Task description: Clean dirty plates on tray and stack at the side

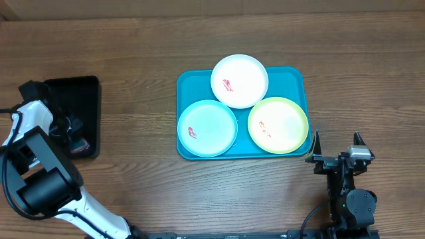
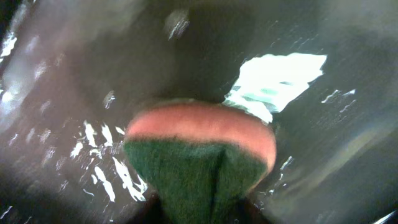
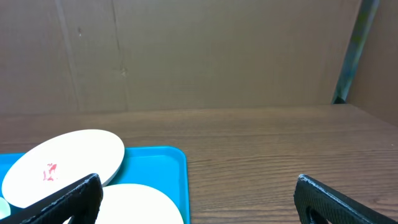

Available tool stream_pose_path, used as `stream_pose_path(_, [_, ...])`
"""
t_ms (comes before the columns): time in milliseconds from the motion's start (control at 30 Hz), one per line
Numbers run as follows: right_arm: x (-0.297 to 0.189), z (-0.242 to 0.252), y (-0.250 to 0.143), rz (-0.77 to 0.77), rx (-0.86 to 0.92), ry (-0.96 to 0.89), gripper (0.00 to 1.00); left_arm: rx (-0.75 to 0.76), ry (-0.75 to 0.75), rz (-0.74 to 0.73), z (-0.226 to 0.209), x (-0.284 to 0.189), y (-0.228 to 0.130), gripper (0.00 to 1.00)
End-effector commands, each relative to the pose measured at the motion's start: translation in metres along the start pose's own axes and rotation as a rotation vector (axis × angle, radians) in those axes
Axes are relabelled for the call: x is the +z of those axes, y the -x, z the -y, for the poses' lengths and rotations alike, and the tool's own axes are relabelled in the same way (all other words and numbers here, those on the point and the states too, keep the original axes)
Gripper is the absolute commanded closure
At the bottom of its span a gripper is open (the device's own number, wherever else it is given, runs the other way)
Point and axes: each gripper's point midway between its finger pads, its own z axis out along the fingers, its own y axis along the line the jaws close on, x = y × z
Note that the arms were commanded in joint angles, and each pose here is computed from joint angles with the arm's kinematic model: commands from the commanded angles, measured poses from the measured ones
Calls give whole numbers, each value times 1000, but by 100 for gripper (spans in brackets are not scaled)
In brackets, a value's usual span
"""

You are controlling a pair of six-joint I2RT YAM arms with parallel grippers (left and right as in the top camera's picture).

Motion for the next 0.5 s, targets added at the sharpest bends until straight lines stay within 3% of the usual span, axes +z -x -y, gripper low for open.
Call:
stream_pose_path(0, [0, 2, -1, 5, 0, -6, 0, 8, 78, 12, -10, -18, 18, 96])
stream_pose_path(233, [0, 2, -1, 5, 0, -6, 0, -68, 55, 90, -5, -85, 59, 96])
stream_pose_path(467, [0, 2, -1, 5, 0, -6, 0, -62, -147, 137, 29, -119, 79, 96])
